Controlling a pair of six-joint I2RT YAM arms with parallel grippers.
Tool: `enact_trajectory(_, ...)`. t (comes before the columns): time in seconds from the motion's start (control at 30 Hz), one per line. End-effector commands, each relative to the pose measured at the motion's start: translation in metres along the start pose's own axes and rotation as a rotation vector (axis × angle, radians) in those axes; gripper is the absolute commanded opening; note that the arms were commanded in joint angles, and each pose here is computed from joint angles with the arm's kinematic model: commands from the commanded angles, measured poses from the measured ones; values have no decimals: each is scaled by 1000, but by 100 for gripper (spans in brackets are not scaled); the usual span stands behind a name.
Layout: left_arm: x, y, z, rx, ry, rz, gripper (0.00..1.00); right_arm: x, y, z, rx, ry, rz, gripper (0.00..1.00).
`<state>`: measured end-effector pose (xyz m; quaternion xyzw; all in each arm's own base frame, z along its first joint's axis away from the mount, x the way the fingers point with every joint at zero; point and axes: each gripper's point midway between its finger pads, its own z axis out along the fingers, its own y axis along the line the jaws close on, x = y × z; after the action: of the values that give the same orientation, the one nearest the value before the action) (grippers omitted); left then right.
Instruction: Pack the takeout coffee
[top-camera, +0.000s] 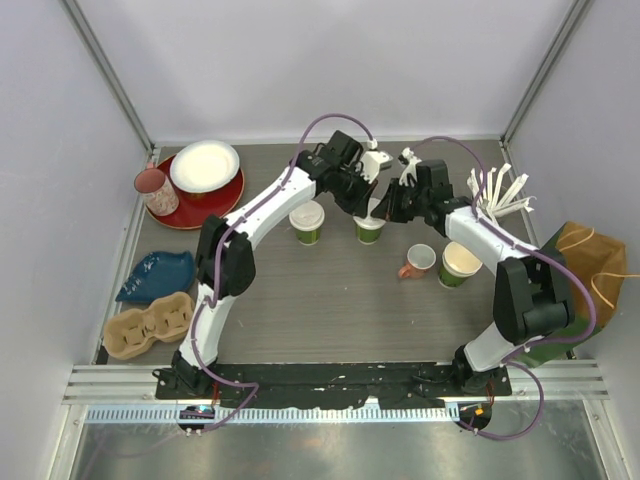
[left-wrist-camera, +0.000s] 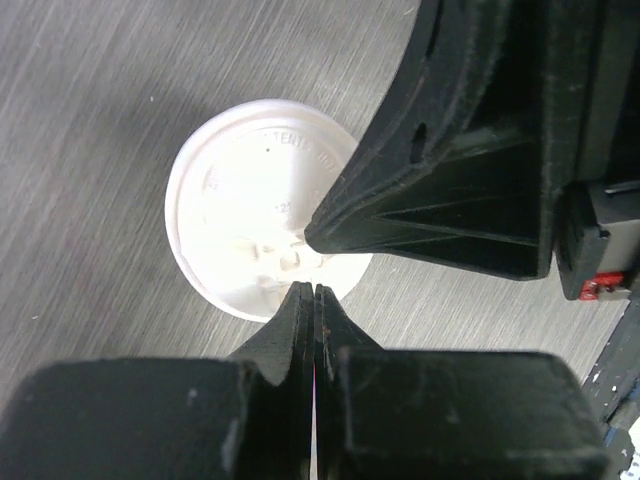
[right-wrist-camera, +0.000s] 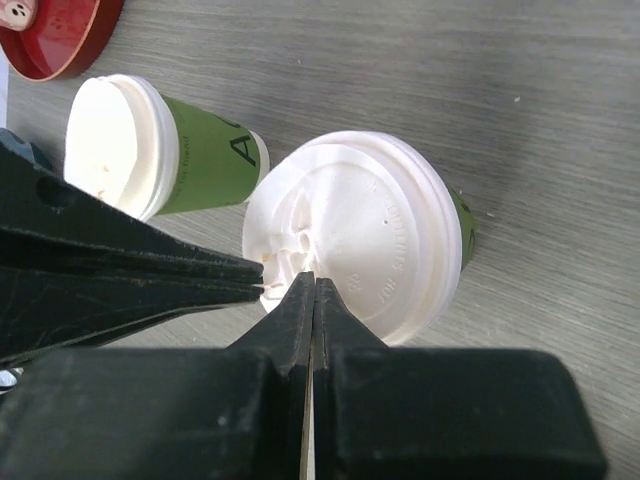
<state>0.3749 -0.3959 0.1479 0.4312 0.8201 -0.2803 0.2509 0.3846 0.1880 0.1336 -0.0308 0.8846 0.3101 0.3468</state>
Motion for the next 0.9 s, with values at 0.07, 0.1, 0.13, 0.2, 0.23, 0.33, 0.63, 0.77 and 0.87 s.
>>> enact_trajectory(0.07,-46,-12,-44,-14,-106,67,0,-63,36,-33,-31,-125,-102,1)
enact_trajectory(0.1,-46,-7,-43,-27,-106,65,0,-74,38,-36,-22,-150,-113,1)
enact_trajectory(0.13,-51,-5,-45,-37,-119,70,0,-76,38,-36,-14,-148,-114,1)
enact_trajectory(0.2,-50,5,-41,-68,-112,70,0,-84,37,-35,-4,-158,-114,1)
enact_trajectory(0.23,-51,8,-39,-79,-113,74,0,-86,35,-34,3,-160,-111,1)
enact_trajectory(0.33,-46,17,-26,-97,-101,67,0,-81,26,-24,22,-144,-100,1)
enact_trajectory(0.63,15,38,27,-103,46,15,0,10,-47,18,103,37,34,1)
enact_trajectory(0.77,8,33,16,-96,22,32,0,-5,-36,11,80,9,23,1)
enact_trajectory(0.87,-10,24,-3,-89,-24,49,0,-26,-20,-3,66,-26,-4,1)
